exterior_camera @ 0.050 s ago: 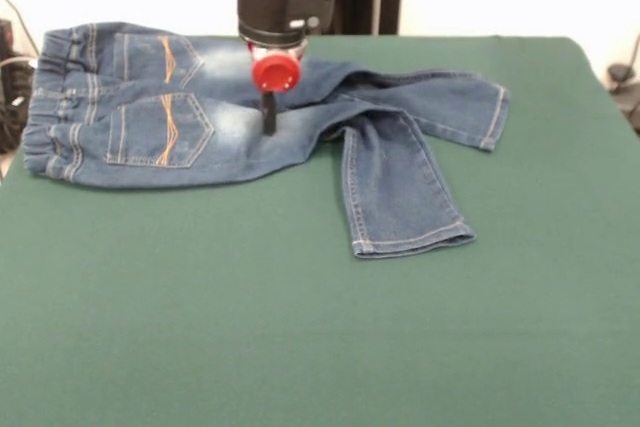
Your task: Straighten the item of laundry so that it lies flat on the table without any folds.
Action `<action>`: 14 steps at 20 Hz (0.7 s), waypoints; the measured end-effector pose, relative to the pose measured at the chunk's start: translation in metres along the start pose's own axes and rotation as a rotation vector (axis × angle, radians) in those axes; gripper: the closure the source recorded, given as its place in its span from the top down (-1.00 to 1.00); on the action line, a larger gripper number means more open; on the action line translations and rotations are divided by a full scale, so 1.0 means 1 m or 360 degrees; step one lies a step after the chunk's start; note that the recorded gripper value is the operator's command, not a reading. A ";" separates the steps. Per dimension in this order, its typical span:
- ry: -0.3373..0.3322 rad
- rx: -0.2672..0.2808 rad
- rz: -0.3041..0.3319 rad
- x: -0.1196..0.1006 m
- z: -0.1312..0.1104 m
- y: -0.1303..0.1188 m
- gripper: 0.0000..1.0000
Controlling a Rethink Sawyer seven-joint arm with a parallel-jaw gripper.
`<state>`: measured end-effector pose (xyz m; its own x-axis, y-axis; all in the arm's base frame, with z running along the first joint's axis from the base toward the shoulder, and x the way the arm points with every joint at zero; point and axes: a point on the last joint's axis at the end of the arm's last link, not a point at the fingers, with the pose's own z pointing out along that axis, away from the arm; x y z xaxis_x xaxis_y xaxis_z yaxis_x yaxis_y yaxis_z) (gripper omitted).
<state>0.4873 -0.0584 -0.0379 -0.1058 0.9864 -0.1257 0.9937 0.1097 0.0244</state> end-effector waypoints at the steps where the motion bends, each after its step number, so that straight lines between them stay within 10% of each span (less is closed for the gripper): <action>1: -0.0002 0.0002 0.0024 0.000 0.000 0.001 1.00; 7: -0.0030 -0.0006 0.0265 0.013 -0.007 0.025 1.00; 14: -0.0016 -0.0020 0.0317 0.037 -0.032 0.047 1.00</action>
<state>0.5288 -0.0128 -0.0101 0.0933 0.9875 -0.1271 0.9944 -0.0860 0.0622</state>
